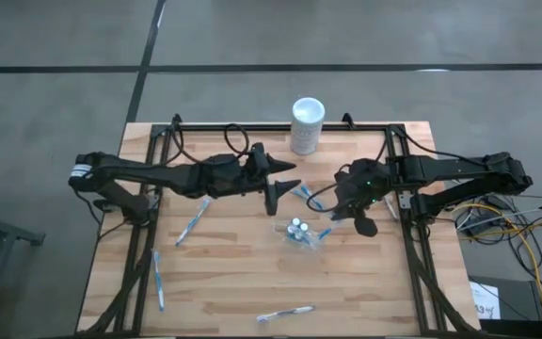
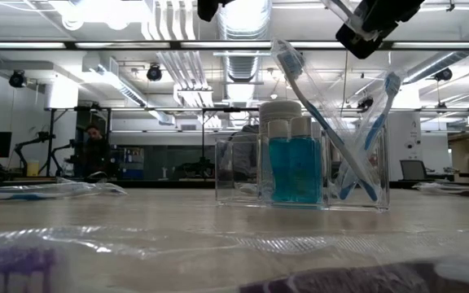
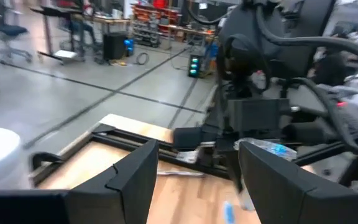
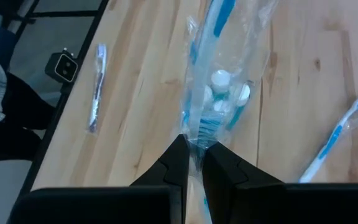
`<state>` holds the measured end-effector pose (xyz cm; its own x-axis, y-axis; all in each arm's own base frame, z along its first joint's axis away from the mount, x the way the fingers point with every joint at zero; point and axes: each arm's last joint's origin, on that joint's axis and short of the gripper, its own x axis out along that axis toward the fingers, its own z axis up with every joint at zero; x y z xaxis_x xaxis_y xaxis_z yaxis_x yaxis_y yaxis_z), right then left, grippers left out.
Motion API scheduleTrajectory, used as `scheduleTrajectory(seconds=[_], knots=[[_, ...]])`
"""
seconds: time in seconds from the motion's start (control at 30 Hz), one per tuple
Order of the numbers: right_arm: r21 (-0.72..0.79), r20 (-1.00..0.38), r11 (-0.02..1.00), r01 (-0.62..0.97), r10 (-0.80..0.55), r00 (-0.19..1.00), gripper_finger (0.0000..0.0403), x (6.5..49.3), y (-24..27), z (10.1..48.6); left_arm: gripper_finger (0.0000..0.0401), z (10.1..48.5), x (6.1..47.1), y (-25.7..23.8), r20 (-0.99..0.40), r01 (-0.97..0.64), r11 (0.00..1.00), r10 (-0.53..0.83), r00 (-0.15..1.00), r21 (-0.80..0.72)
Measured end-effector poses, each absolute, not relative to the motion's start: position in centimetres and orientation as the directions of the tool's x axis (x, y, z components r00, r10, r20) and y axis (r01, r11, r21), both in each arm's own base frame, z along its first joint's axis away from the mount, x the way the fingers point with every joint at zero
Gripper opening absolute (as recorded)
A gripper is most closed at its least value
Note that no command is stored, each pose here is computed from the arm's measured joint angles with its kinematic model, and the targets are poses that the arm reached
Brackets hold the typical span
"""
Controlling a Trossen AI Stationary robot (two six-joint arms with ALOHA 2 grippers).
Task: Pick & Place toothbrushing station
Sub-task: Put the blue toothbrush into the transparent organizer
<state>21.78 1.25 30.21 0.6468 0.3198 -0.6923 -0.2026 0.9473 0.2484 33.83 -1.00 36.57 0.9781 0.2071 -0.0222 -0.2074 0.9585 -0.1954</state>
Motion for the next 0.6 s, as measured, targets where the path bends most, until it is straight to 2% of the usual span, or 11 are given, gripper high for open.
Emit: scheduleTrajectory(seconds=[0.3, 0.6], knots=[[0.232, -0.681, 0.948, -0.220, 0.320, 0.659, 0.0027, 21.80, 1.24, 30.37, 0.0230, 36.60, 33.82, -1.50, -0.025, -0.041, 0.961, 0.036, 0.999, -0.274], [0.215, -0.659, 0.946, -0.242, 0.324, 0.679, 0.0027, 22.03, 1.25, 30.57, 0.0230, 36.55, 33.85, -1.46, -0.026, -0.034, 0.962, 0.028, 0.999, -0.273]])
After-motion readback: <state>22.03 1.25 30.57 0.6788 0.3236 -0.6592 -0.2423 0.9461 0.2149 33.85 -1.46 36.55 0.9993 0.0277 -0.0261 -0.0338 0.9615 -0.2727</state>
